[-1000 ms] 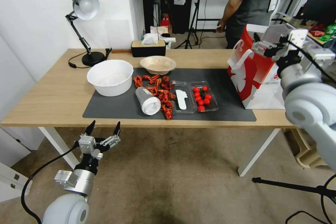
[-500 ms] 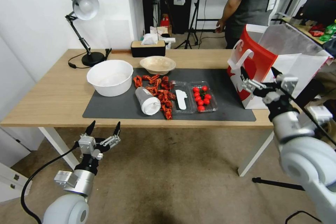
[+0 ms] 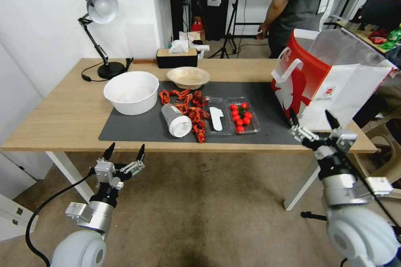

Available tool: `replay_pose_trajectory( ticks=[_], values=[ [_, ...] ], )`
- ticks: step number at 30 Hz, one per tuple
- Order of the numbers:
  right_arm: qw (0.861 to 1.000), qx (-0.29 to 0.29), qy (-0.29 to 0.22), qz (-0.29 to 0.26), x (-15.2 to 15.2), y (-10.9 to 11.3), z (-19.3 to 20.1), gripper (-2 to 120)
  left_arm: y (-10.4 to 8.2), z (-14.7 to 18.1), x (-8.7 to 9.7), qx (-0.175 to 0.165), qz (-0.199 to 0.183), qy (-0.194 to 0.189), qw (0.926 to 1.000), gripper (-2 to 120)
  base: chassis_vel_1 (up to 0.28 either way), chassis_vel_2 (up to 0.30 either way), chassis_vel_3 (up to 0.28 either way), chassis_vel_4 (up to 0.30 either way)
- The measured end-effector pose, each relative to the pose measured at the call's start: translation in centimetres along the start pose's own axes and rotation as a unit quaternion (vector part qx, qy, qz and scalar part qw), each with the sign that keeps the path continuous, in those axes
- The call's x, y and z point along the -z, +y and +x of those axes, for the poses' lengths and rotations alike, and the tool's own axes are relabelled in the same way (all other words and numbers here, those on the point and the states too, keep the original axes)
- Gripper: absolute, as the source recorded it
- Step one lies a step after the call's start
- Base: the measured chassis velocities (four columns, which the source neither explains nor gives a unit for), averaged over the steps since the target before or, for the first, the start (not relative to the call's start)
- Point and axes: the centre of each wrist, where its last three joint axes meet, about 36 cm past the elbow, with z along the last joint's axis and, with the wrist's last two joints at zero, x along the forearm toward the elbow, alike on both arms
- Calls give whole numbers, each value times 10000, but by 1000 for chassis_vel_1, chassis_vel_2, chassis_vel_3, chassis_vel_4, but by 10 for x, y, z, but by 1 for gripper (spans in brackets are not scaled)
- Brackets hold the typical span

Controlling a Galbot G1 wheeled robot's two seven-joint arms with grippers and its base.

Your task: Pick up the trash from the table and place it into the takeout bag.

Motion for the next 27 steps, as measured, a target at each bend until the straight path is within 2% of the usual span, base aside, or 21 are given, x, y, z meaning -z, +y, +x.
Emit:
replay_pose_trajectory(
  ticks=[9, 15, 27],
  values=[
    [9979, -246, 590, -97, -37, 1, 24, 100, -4, 2, -5, -28, 46, 66, 10000, 100, 0, 0, 0, 0],
    [9960, -379, 799, -109, -48, -2, 34, 100, -4, 2, -7, -21, 45, 71, 10000, 100, 0, 0, 0, 0],
    [9949, -432, 909, -100, -50, -4, 40, 100, -7, 2, -9, -19, 81, 75, 9999, 100, 0, 0, 0, 0]
  ],
)
